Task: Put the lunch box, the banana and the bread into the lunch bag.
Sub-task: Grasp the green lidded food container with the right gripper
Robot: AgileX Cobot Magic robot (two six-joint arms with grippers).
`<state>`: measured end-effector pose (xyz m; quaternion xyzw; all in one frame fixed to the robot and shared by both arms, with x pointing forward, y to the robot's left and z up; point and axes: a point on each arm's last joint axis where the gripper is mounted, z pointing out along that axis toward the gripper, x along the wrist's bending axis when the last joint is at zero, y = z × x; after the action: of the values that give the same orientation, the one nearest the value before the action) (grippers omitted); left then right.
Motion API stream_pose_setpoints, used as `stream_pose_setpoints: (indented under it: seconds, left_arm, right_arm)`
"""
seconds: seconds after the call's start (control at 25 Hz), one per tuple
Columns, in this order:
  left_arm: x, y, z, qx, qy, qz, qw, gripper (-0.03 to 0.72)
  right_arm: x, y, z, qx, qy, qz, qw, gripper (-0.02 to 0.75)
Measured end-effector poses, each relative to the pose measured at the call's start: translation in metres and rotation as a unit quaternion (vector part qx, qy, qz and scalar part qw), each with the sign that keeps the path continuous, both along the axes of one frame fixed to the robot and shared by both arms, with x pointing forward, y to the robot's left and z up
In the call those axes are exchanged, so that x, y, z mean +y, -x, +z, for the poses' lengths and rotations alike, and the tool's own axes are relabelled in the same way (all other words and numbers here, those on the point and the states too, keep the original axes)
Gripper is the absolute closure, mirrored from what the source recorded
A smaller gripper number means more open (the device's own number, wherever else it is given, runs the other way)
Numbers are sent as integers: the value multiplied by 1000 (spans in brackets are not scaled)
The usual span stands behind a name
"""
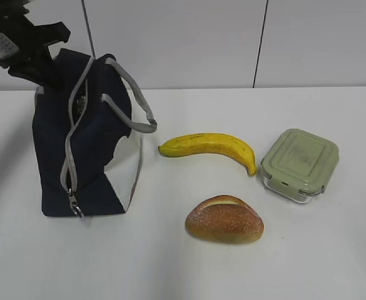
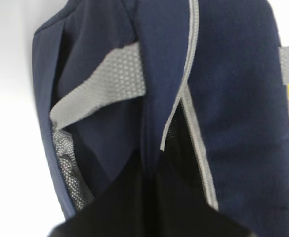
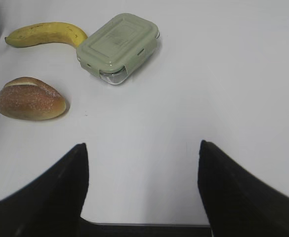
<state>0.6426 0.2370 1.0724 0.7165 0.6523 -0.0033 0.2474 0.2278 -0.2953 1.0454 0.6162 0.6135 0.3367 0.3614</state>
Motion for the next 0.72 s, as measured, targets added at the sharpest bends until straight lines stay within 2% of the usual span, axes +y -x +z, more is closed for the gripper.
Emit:
stream_pose_setpoints:
  seconds: [0.36,0.72]
  left_arm:
    - [-4,4,0,21,21,-6,1000,691]
    - [-4,4,0,23,24,-6,999,691]
  right_arm:
    - [0,0,0,0,0,0,1000,227]
    - [0,0,0,0,0,0,1000,227]
